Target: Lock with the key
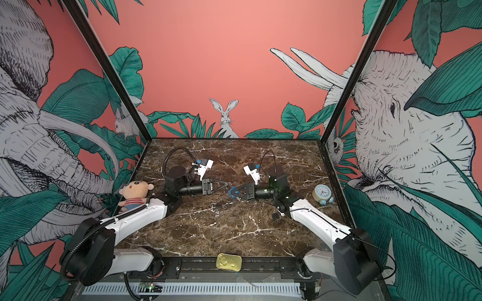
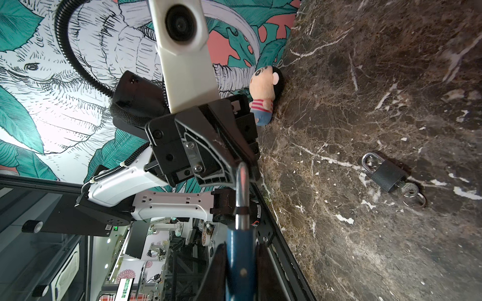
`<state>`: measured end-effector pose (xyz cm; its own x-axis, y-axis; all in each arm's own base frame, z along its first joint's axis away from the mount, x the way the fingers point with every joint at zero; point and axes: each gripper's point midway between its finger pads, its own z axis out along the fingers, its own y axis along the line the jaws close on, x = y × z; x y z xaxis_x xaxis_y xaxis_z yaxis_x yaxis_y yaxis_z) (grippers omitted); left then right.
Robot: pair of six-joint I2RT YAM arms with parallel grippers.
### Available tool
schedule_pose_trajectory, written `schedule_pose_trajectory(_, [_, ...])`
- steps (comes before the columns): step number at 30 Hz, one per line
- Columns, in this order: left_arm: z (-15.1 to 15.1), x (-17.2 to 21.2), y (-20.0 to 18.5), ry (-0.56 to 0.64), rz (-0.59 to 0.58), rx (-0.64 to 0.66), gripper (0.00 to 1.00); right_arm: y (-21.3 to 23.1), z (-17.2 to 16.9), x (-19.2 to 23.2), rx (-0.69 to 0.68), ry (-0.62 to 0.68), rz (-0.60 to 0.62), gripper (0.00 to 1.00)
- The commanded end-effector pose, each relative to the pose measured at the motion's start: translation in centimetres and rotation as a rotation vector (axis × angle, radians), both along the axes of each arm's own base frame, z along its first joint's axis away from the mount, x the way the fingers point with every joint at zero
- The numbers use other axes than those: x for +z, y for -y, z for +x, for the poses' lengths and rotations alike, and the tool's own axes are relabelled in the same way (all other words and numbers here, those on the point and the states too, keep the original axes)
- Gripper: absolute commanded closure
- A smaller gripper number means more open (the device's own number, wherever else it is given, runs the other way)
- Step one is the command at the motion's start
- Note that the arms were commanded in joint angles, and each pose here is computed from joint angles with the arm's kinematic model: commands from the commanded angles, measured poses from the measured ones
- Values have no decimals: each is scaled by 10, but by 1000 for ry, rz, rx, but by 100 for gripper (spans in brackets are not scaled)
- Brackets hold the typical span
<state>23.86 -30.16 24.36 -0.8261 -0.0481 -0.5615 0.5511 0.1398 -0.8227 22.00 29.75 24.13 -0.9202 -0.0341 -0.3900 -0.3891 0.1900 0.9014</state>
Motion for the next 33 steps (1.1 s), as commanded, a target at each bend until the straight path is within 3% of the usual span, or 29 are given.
schedule_pose_trajectory(1, [-47,-17,13,-76,25,-146,100,-11,12,61,-4,251,155,100])
schedule_pose_trajectory(12, [-81,-21,20,-90,23,-186,100,-19,26,51,-13,243,150,100])
schedule_pose_trajectory(21, [-88,-21,21,-87,9,-189,100,-25,36,45,-12,239,136,100])
schedule_pose_trajectory(26, [-80,-11,18,-27,30,-141,100,-24,32,30,3,207,113,100])
schedule_pose_trajectory(33, [-36,15,-2,6,-11,-28,100,-21,22,8,22,158,78,100])
